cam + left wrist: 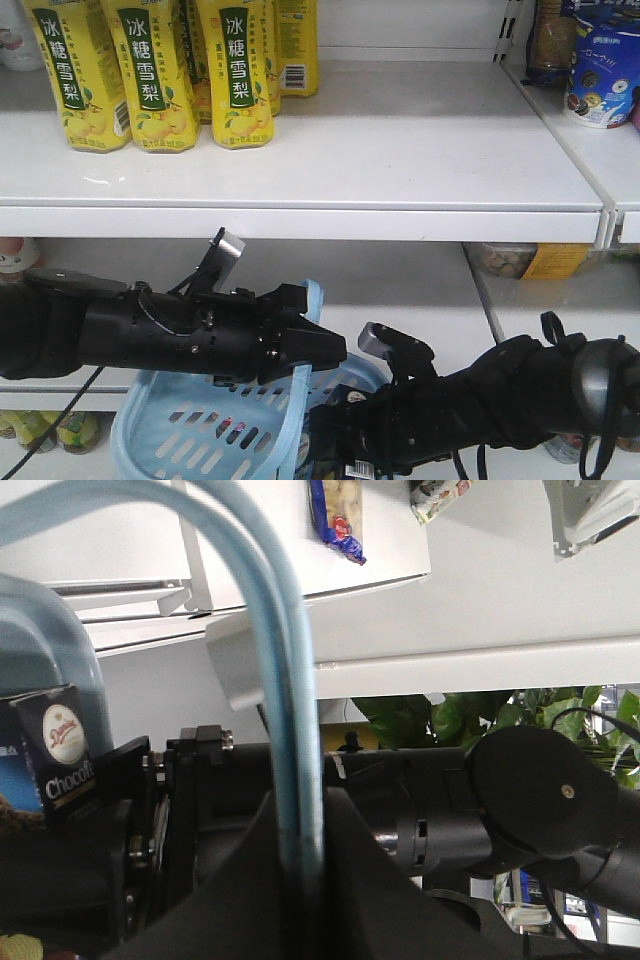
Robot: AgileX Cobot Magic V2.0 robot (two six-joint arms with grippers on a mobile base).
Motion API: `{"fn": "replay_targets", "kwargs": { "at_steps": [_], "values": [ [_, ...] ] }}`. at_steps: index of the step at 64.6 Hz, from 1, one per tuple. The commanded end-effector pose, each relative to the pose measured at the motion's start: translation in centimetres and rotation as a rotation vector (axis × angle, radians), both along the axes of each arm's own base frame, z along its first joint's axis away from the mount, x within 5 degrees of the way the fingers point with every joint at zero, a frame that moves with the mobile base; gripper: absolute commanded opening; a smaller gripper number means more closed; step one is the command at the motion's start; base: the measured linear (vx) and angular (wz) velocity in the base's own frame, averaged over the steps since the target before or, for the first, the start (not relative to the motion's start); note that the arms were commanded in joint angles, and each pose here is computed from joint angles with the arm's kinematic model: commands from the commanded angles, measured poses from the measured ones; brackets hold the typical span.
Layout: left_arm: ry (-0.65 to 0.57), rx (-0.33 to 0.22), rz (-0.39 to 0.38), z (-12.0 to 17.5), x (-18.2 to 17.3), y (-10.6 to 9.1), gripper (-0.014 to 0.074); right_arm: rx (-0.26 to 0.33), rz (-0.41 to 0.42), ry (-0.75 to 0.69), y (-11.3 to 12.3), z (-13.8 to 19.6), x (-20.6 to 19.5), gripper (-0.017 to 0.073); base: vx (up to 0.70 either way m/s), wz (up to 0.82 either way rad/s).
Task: Left arm holds basket, right arm returns cookies
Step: 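Grasp the Danisa Chocofello box with the right gripper and lift it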
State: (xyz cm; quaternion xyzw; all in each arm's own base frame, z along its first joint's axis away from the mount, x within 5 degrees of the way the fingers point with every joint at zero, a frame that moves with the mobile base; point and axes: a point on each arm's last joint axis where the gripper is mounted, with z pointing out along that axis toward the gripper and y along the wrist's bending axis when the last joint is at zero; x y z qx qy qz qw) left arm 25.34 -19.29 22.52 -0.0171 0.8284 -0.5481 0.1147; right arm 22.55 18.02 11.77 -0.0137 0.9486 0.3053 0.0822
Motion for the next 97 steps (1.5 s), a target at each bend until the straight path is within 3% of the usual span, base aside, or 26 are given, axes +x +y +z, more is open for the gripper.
{"fn": "replay_targets", "kwargs": {
  "at_steps": [1,26,48,69,97],
  "values": [
    [-0.103,-0.072,0.015,2.8,0.1,-0.1,-0.0006,0.023,0.004,-0.046,0.2,1.1,0.5,0.0326,0.0,0.0],
    [-0.103,-0.072,0.015,2.8,0.1,-0.1,-0.0006,0.011,-0.017,-0.059,0.1,1.2,0.6,0.0111,0.0,0.0],
    [-0.103,-0.072,0.015,2.8,0.1,-0.1,-0.0006,0.04,-0.027,-0.122,-0.3,3.2,0.4,0.0111,0.0,0.0],
    [-0.103,-0.072,0.015,2.8,0.1,-0.1,-0.0006,0.06,-0.139,-0.167,-4.4,5.1,-1.0,0.0115,0.0,0.0],
    [-0.103,-0.072,0.015,2.8,0.1,-0.1,-0.0006,0.188,-0.133,-0.419,-8.2,12.1,-4.6,0.0122,0.0,0.0]
  ]
}}
